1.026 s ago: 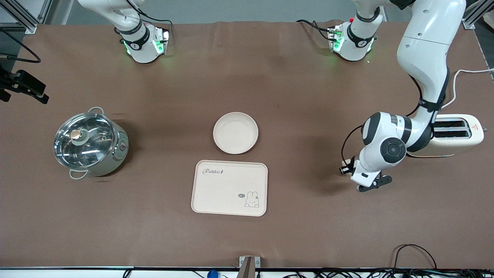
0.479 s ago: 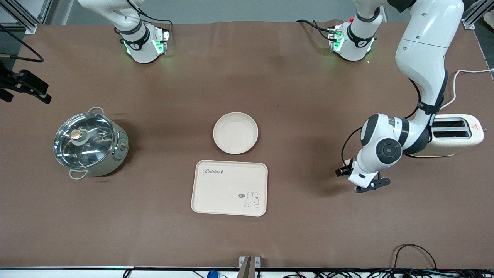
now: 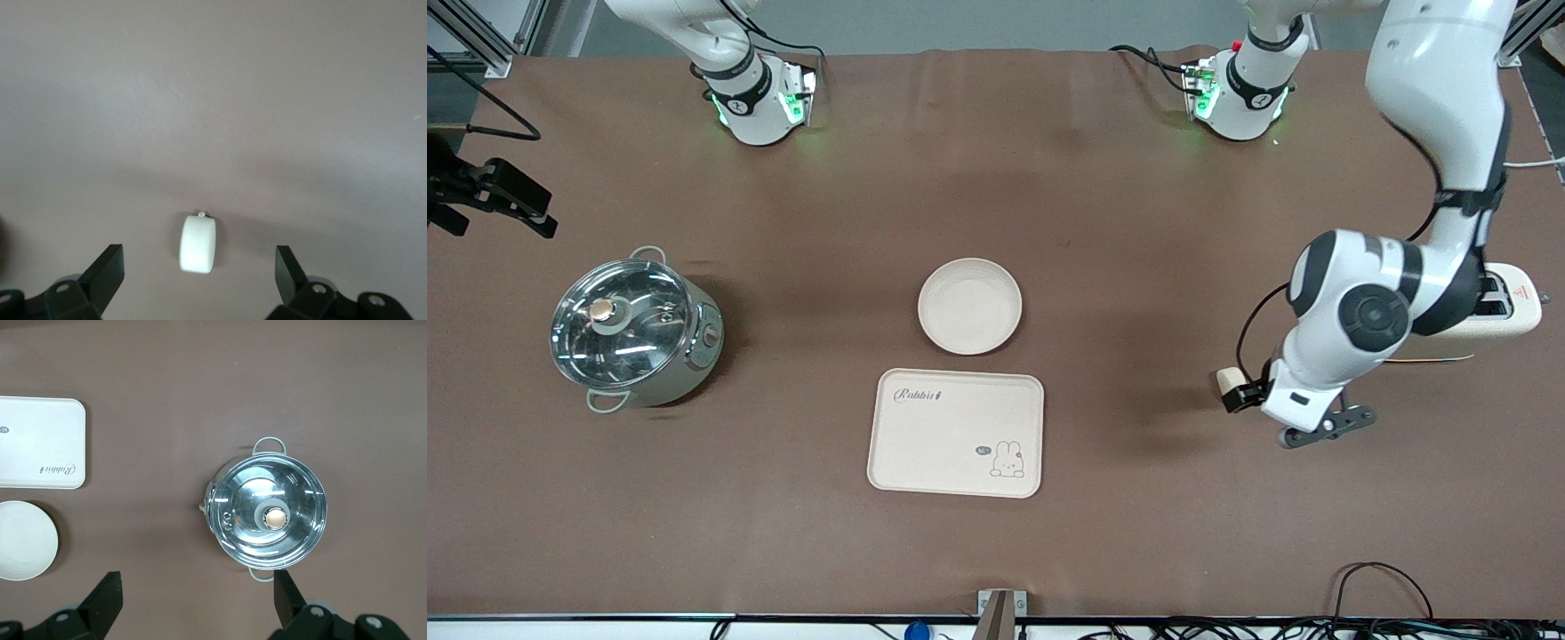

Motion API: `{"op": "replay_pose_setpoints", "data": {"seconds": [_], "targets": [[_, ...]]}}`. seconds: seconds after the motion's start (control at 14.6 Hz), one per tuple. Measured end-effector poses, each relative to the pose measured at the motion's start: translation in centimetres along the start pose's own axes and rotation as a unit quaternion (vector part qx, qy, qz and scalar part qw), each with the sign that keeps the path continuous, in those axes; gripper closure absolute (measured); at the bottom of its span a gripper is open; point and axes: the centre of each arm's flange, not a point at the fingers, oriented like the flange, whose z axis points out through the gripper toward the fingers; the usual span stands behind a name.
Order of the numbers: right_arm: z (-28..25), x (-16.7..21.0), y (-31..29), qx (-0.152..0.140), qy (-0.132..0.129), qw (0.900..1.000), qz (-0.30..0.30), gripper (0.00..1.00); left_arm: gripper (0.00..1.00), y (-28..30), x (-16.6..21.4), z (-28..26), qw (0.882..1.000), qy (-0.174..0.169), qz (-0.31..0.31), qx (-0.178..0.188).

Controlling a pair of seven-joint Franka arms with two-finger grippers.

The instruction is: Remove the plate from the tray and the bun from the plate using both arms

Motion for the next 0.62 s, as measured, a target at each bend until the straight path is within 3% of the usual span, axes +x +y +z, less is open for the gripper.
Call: {"op": "replay_pose_setpoints", "data": {"seconds": [0.41, 0.62], "targets": [[0.0, 0.0, 0.0, 0.000, 0.000, 1.000, 0.000, 0.00, 0.00, -3.3, -0.3, -16.9, 0.996, 0.034, 0.081, 0.015], [0.0, 0.0, 0.0, 0.000, 0.000, 1.000, 0.001, 0.00, 0.00, -4.7, -2.0, -22.4, 0.992, 0.040, 0.116, 0.023]]}}
